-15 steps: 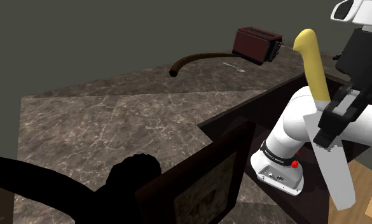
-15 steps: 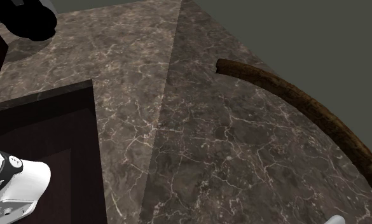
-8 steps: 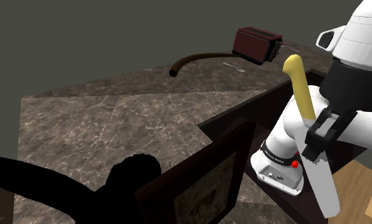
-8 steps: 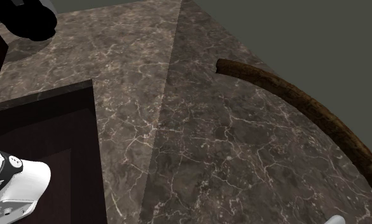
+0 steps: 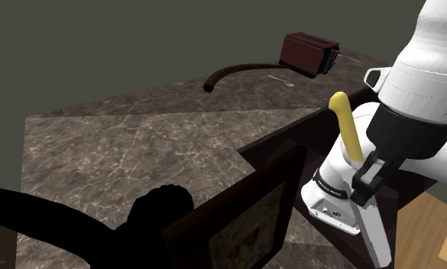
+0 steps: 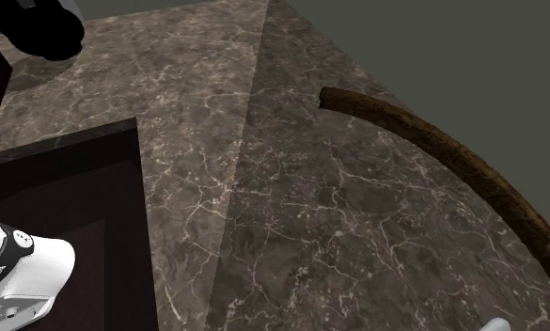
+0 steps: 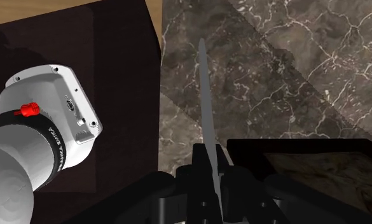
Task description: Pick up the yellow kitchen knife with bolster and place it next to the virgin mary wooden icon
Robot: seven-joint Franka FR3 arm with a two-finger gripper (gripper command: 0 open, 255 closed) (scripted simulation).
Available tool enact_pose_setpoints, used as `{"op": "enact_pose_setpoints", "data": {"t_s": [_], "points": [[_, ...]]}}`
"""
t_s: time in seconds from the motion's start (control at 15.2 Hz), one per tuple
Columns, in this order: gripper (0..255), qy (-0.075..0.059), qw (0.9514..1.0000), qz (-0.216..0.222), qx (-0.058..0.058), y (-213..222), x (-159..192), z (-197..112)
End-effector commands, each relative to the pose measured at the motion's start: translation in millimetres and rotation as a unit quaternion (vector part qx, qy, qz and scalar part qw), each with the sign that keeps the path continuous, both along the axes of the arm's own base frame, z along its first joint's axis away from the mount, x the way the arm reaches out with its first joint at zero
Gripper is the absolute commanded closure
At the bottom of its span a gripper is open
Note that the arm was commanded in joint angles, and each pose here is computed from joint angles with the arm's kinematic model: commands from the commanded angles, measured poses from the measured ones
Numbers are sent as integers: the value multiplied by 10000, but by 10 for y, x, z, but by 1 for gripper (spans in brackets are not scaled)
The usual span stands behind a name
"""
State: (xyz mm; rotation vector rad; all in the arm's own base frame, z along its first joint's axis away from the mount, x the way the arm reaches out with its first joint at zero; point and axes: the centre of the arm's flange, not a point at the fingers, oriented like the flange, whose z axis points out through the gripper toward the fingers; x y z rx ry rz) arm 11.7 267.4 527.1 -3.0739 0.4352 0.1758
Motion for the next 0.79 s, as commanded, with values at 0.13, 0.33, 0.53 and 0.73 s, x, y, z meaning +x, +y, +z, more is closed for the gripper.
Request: {"op": "enact_pose_setpoints", "data": {"t_s": [0.13,0.33,0.53,0.73], "points": [[255,-1,10000,0,1,6,6,-212],[255,-1,10000,0,1,6,6,-371],[255,-1,10000,0,1,6,6,-529],[255,-1,10000,0,1,6,6,-688]]}}
